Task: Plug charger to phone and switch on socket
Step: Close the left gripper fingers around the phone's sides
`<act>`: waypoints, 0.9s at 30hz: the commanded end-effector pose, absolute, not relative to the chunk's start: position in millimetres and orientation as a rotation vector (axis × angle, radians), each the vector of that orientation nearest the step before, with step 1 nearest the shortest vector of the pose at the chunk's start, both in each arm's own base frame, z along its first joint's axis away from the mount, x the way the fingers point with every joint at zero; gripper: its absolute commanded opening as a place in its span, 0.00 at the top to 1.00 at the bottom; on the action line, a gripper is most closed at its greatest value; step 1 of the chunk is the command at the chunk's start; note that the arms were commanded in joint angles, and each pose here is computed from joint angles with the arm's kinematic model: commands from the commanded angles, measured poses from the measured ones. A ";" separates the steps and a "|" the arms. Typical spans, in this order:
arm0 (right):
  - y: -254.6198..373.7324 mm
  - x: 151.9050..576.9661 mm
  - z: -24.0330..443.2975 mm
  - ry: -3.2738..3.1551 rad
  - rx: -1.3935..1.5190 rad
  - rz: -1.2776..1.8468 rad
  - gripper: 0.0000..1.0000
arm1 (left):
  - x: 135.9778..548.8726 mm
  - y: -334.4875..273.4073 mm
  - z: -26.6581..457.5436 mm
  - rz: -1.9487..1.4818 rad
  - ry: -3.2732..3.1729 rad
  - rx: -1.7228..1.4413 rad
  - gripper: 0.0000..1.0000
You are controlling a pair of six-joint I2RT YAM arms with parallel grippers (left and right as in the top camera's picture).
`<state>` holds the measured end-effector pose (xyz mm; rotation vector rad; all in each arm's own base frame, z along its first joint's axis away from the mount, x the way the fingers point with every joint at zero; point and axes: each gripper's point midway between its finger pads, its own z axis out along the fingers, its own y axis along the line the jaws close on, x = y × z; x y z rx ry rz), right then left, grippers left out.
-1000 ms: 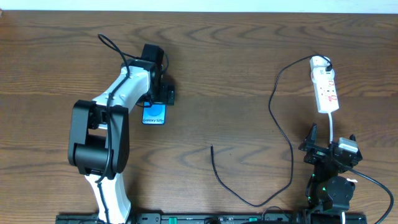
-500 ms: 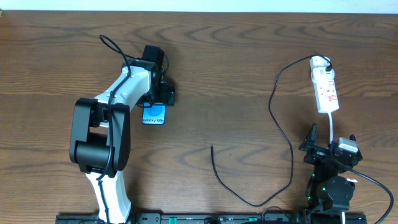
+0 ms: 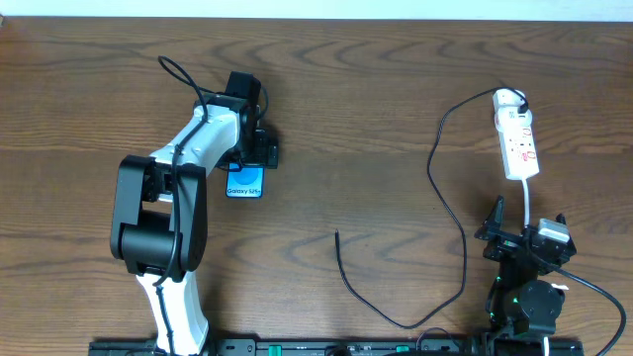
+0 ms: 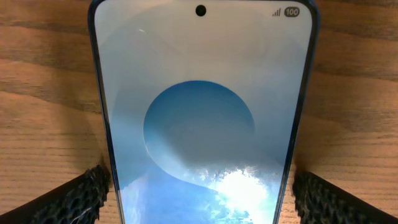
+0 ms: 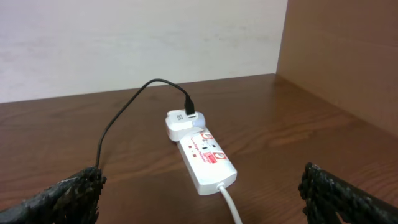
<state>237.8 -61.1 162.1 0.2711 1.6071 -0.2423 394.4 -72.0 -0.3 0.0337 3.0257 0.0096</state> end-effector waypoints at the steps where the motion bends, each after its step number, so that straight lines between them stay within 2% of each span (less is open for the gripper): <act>1: -63.9 236.6 162.6 1.599 0.294 -0.243 0.01 | 394.9 -73.1 -7.7 0.002 3.047 0.036 0.02; 27: -63.9 236.6 162.6 1.599 0.294 -0.243 0.01 | 390.5 -72.2 -13.0 0.004 3.055 0.036 0.02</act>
